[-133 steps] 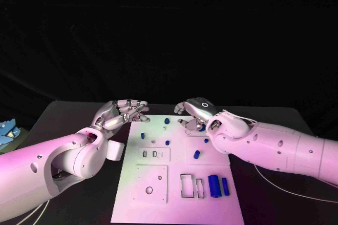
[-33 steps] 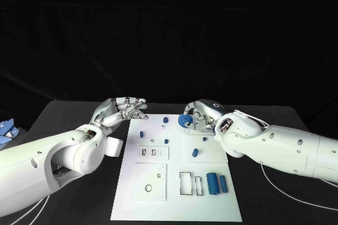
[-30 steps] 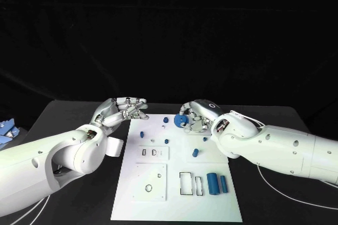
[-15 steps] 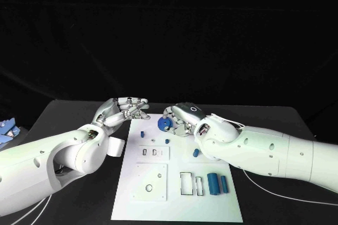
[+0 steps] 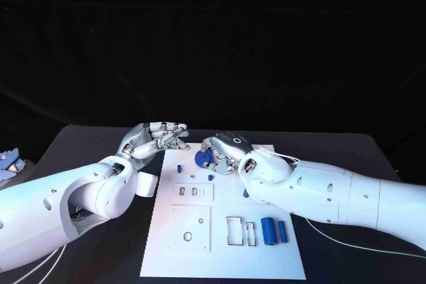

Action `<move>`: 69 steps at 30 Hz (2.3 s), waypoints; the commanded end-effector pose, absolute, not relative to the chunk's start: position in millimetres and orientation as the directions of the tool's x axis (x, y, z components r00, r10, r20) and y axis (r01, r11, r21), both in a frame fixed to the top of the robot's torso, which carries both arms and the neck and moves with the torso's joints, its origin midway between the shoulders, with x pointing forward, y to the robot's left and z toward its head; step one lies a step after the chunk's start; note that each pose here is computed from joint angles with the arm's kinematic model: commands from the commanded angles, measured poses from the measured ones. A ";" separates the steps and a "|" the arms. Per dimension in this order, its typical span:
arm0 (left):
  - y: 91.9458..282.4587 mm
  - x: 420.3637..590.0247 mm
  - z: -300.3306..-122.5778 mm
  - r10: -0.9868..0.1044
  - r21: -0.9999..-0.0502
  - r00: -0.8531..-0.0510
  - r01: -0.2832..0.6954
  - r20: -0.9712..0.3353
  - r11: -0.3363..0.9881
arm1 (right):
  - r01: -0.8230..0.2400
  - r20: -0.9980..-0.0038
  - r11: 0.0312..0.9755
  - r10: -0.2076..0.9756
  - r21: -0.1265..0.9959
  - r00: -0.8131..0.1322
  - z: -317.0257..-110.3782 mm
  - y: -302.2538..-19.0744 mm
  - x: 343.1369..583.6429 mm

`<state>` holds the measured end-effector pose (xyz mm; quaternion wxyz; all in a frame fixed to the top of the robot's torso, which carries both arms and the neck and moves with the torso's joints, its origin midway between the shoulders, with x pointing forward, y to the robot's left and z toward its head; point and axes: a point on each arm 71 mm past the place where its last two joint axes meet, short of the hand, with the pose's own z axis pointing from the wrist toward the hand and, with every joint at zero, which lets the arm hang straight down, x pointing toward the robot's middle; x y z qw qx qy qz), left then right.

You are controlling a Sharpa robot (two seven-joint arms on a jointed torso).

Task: Assemble the parts on the task board

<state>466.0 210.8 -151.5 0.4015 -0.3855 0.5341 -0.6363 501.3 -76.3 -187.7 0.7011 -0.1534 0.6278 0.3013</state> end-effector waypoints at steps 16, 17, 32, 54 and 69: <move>210.1 465.6 -150.1 -0.917 -0.988 -0.394 0.102 0.068 -0.117 | -0.588 -0.984 0.801 0.173 0.110 0.051 -193.6 -80.9 506.2; 210.2 465.6 -150.1 -0.917 -0.988 -0.394 0.102 0.068 -0.117 | -0.588 -0.984 0.801 0.172 0.110 0.051 -193.7 -80.9 506.4; 210.0 465.7 -150.3 -0.917 -0.988 -0.394 0.099 0.068 -0.116 | -0.575 -0.985 0.810 0.171 0.117 0.040 -195.1 -75.6 509.3; 211.7 466.0 -150.5 -0.920 -0.989 -0.386 0.099 0.065 -0.112 | -0.546 -0.976 0.817 0.218 0.185 -0.004 -195.8 -94.5 509.7; 220.5 468.5 -151.5 -0.926 -0.989 -0.371 0.101 0.063 -0.108 | -0.468 -0.862 0.730 0.475 0.498 -0.176 -158.6 -207.9 503.0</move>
